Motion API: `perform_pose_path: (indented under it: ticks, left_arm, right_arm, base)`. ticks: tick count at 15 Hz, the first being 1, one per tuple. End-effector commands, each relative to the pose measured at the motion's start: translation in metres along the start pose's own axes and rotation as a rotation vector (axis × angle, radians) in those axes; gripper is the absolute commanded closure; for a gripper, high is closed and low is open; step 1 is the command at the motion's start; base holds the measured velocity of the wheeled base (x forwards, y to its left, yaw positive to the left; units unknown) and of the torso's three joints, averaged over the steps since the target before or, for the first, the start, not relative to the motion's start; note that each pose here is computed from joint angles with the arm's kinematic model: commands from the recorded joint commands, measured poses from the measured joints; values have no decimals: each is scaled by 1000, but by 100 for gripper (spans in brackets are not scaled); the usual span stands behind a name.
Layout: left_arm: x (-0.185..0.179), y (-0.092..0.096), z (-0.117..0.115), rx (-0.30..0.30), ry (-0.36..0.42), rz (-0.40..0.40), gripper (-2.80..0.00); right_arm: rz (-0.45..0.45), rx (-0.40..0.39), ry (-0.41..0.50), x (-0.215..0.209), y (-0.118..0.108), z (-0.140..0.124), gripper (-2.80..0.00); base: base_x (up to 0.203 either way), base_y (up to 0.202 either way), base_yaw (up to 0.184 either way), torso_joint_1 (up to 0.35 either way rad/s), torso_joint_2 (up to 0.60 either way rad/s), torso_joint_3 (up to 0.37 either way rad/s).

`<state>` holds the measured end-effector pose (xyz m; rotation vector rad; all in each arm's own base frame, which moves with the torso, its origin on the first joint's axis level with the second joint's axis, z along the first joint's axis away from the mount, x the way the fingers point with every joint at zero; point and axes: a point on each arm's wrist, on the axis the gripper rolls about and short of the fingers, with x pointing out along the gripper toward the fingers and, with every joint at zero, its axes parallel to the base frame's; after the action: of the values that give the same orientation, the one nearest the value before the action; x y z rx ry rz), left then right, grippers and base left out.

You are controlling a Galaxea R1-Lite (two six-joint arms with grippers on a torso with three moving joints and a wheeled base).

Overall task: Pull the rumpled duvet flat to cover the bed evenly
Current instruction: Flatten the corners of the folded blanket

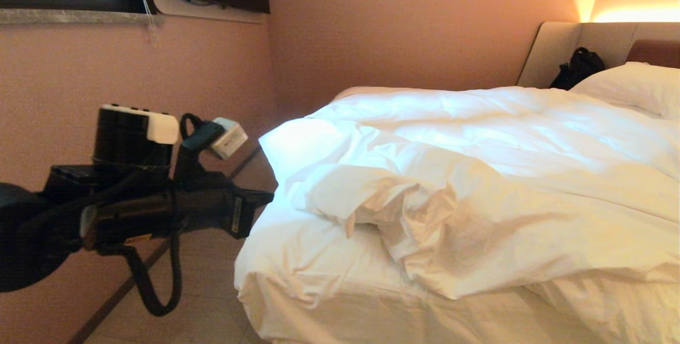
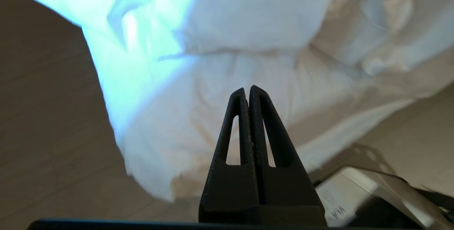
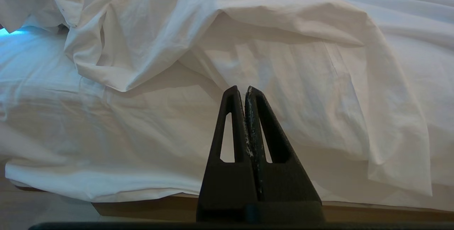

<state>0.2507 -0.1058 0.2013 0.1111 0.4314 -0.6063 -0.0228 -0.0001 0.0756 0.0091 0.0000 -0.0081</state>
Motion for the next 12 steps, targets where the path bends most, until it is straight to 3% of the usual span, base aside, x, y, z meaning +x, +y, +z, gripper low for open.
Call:
perform_pose_path:
  ticks: [1,7,12]
  left_arm:
    - [28,-9,2,16,35,-4,0]
    - [81,-62,8,105,69,-58,0]
    - [107,-104,16,157,46,-117,0]
  right_arm:
    - [0,0,0,0,0,0,0]
    - [-1,0,0,0,0,0,0]
    - [0,0,0,0,0,0,0]
  base:
    - [0,0,0,0,0,0]
    - [0,0,0,0,0,0]
    - [0,0,0,0,0,0]
